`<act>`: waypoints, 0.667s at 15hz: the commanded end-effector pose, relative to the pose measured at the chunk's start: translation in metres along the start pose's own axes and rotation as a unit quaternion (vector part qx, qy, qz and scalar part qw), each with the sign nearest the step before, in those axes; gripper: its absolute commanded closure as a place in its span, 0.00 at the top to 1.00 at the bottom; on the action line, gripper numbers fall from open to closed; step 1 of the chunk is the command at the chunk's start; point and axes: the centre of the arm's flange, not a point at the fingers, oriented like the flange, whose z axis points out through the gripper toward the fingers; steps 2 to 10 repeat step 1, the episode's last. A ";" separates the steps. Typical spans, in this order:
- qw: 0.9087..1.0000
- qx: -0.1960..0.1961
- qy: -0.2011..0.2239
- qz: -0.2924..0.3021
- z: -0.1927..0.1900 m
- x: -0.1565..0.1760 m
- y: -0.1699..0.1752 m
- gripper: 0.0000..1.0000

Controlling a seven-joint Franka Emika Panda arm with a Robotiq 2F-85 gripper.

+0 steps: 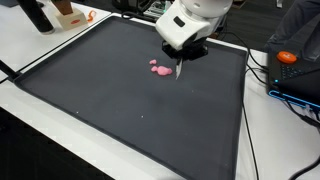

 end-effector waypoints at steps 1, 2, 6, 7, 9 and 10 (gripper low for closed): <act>1.000 0.000 0.000 0.000 0.000 0.000 0.000 0.04; 1.000 0.000 0.000 0.000 0.000 0.000 0.000 0.04; 1.000 0.000 0.000 0.000 0.000 0.000 0.000 0.04; 1.000 0.000 0.000 0.000 0.000 0.000 0.000 0.04; 1.000 0.000 0.000 0.000 0.000 0.000 0.000 0.04; 1.000 0.000 0.000 0.000 0.000 0.000 0.000 0.04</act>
